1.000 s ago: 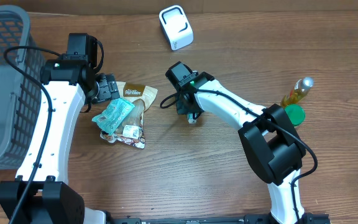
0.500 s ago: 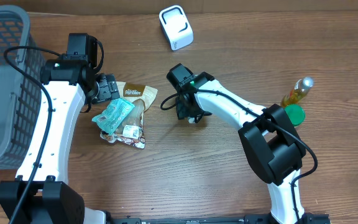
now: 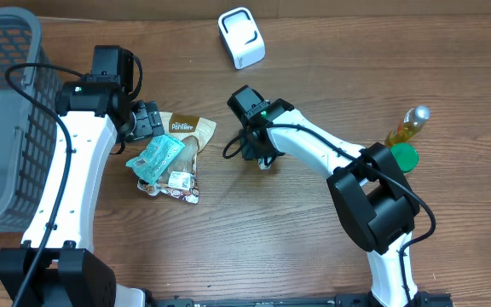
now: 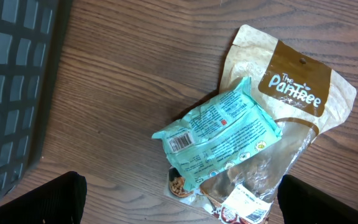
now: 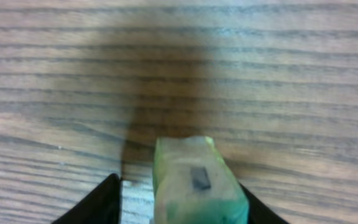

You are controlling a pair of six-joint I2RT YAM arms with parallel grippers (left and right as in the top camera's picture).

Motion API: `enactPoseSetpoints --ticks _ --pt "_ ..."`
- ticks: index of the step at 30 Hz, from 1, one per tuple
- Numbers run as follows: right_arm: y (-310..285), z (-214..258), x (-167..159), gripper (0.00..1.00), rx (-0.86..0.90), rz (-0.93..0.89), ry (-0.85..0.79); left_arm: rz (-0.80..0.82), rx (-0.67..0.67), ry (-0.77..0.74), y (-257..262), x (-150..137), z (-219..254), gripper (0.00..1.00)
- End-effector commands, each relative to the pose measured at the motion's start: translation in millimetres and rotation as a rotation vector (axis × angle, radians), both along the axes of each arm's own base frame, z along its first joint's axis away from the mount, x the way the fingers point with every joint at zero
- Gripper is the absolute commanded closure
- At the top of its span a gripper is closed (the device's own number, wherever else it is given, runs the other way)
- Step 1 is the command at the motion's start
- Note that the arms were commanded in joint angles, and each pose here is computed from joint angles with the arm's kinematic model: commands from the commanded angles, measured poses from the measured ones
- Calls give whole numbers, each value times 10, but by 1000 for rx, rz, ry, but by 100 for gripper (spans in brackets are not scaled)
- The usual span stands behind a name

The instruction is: Scan the item barcode

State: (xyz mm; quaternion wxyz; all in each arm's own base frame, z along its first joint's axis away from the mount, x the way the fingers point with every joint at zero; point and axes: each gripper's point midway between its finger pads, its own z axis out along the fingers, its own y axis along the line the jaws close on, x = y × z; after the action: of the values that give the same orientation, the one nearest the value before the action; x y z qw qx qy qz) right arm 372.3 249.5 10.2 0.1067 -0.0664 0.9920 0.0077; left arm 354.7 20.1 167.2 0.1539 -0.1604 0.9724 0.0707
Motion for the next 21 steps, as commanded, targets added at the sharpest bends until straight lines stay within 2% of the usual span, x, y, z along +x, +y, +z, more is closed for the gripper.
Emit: enactPoseSetpoints --ticks 1,2,4,5,10,13,21 --pt "-7 165 67 75 10 -8 -48 7 -1 -7 -9 21 17 0" --pt "-2 167 74 69 12 -8 -51 7 -1 -7 -9 21 17 0" --pt "3 169 79 35 14 -8 -53 7 -1 -7 -9 21 17 1" --pt "5 170 83 30 15 -9 -55 7 -1 -7 -9 21 17 0" --pt "3 179 71 18 22 -37 -49 7 -1 -7 -9 21 17 0" --pt "17 261 90 15 36 -37 -67 7 -1 -7 -9 21 17 0" --pt "19 397 91 14 50 -37 -86 7 -1 -7 -9 21 17 0"
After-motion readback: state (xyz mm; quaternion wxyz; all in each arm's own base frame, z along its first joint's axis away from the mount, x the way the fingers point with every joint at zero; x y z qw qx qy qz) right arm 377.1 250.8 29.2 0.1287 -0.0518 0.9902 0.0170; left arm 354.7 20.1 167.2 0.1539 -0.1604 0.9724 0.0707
